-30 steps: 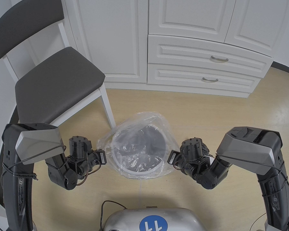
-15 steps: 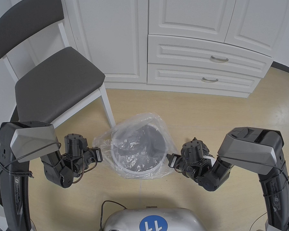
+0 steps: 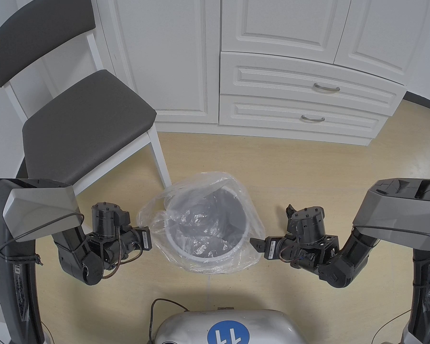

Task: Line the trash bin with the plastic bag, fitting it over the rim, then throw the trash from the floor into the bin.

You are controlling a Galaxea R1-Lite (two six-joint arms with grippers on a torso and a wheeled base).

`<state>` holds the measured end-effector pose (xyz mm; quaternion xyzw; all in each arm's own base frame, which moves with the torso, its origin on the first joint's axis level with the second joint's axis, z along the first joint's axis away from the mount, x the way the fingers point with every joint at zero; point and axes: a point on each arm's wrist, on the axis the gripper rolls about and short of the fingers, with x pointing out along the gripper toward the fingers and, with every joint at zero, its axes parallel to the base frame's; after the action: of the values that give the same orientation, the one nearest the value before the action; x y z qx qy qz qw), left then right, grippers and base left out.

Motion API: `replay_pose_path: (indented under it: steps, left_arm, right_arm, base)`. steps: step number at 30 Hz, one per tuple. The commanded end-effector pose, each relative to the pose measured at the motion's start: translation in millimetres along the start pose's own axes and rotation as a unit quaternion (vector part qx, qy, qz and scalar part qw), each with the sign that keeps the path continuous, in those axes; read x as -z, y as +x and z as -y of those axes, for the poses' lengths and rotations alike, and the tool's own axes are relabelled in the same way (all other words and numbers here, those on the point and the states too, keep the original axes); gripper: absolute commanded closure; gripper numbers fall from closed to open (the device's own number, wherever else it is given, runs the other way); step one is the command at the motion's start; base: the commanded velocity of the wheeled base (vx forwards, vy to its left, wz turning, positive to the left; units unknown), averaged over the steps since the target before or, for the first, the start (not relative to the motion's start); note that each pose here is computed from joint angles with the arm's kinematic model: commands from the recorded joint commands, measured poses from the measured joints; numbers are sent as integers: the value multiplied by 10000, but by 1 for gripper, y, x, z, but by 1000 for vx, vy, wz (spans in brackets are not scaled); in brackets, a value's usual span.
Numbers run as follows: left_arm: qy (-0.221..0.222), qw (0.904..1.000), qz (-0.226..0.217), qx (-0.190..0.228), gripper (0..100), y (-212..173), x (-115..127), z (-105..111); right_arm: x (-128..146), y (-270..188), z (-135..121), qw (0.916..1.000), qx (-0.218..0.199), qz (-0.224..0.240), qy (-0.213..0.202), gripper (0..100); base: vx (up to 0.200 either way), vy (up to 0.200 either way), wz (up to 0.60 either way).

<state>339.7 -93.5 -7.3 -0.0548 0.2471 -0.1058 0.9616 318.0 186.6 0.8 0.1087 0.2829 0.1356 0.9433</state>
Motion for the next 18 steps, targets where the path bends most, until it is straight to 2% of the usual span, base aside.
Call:
replay_pose_path:
  steps: [1,7,12,15,18]
  left_arm:
    - [28,9997,-225,7,0,4,12,1]
    - [57,9998,-172,101,0,-4,6,0]
    - [412,9982,-241,366,0,-33,-5,0]
    - [467,9974,-326,451,0,-44,-12,1]
    - [450,9973,-363,443,0,-50,-16,0]
  right_arm:
    - [-7,-14,0,9999,-42,74,-79,0]
    - [-14,-24,-4,9997,-118,201,-101,0]
    - [-23,-29,-12,9990,-200,393,-94,0]
    - [-33,-29,-21,9979,-315,546,-121,0]
    - [-45,-31,-28,9970,-327,570,-413,0]
  base:
    - [0,0,0]
    - [0,0,0]
    - [0,0,0]
    - [0,0,0]
    - [0,0,0]
